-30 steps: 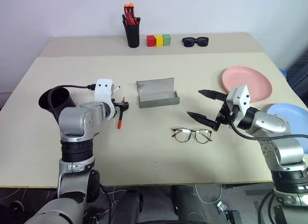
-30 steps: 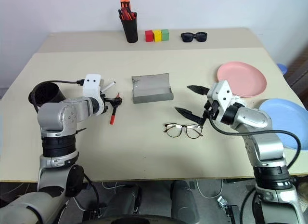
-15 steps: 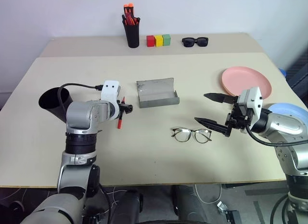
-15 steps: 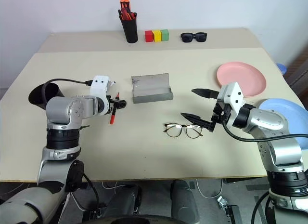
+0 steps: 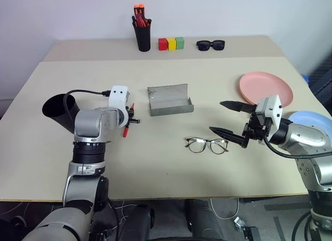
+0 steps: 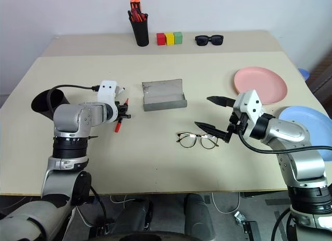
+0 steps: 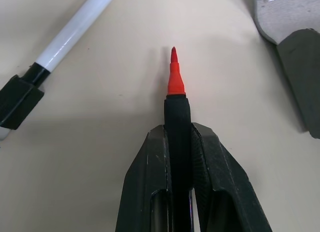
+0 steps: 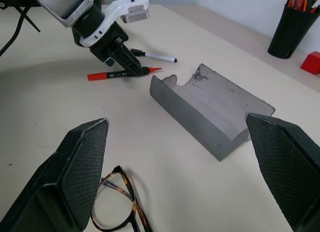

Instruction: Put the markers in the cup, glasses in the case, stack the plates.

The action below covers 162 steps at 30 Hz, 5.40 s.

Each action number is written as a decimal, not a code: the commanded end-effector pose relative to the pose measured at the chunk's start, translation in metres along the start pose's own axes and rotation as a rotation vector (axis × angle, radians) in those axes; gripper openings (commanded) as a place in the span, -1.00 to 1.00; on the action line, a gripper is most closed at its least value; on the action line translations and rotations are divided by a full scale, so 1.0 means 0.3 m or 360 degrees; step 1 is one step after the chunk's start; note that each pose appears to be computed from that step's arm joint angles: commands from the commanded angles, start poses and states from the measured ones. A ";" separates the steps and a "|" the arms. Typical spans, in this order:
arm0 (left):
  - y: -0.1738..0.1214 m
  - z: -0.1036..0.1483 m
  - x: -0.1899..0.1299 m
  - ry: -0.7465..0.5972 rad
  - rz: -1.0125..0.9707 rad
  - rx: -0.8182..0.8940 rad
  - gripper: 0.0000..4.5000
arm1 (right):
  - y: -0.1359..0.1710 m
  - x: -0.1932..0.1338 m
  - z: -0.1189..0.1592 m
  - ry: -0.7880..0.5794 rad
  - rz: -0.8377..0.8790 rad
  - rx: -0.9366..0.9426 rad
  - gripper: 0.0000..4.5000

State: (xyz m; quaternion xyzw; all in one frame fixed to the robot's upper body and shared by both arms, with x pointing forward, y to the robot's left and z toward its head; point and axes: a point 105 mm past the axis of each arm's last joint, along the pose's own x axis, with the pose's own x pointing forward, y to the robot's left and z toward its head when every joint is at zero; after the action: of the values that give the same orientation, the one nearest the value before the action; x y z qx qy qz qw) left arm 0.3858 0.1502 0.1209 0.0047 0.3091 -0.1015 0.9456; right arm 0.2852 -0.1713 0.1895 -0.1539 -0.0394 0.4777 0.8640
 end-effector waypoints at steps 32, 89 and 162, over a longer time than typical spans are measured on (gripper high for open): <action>0.288 0.377 -0.720 -0.1807 -0.0294 0.0214 -0.99 | -0.027 0.038 0.107 -0.0177 0.0074 -0.0089 1.00; 0.339 0.339 -0.518 -0.1138 -0.0359 0.0338 0.99 | 0.010 0.053 0.122 -0.0183 0.0141 -0.0085 1.00; 0.304 0.106 0.010 0.0575 -0.0166 0.1001 -0.39 | 0.021 0.049 0.104 -0.0169 0.0059 -0.0076 1.00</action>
State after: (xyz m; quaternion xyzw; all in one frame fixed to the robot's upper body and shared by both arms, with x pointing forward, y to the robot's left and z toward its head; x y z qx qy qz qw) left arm 0.4256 0.2299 0.1409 0.2878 0.4213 -0.2456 0.8242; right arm 0.2859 -0.1483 0.2032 -0.1321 -0.0697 0.5031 0.8512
